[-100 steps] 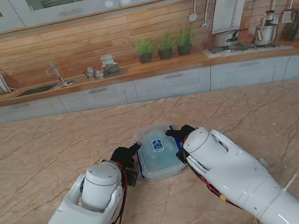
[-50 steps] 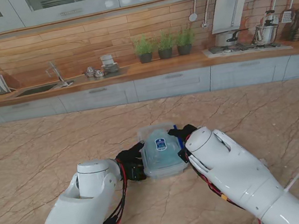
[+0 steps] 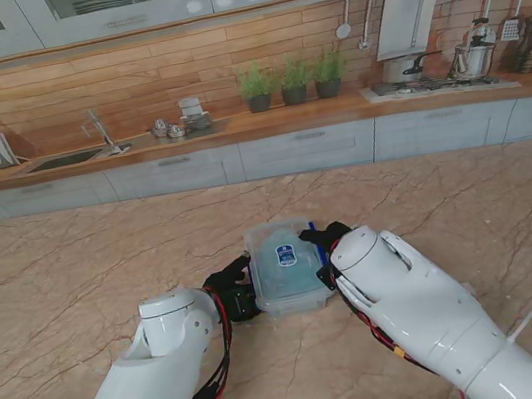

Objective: Fold the bubble film and place it into the plastic crate

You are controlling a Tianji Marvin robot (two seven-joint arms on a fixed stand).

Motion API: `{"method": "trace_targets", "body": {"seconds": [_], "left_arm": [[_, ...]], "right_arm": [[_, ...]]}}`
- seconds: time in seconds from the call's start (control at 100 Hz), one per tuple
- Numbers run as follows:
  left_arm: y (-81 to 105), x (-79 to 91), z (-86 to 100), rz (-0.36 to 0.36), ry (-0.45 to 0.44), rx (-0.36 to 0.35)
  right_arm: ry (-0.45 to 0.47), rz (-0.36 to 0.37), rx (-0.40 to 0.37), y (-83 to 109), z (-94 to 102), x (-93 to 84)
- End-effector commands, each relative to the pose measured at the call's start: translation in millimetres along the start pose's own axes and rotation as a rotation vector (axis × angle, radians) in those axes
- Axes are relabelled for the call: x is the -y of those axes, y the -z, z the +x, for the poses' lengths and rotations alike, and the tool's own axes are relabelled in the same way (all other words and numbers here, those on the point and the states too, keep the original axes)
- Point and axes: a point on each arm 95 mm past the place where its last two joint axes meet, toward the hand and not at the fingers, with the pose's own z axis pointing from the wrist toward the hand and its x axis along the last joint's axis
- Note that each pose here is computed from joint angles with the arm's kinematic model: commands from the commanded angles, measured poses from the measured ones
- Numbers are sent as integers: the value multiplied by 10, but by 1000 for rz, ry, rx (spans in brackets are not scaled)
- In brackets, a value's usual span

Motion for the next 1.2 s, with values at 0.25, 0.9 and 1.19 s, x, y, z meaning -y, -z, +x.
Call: {"method": "trace_targets", "body": {"seconds": [0.25, 0.9, 1.19], "left_arm": [[-30, 22, -117, 5, -5, 36], [-56, 110, -96, 40, -52, 33], [-50, 110, -47, 98, -303, -7]], "right_arm": [[0, 31, -3, 28, 28, 94], [8, 37, 8, 22, 17, 113], [27, 38, 2, 14, 12, 127]]}}
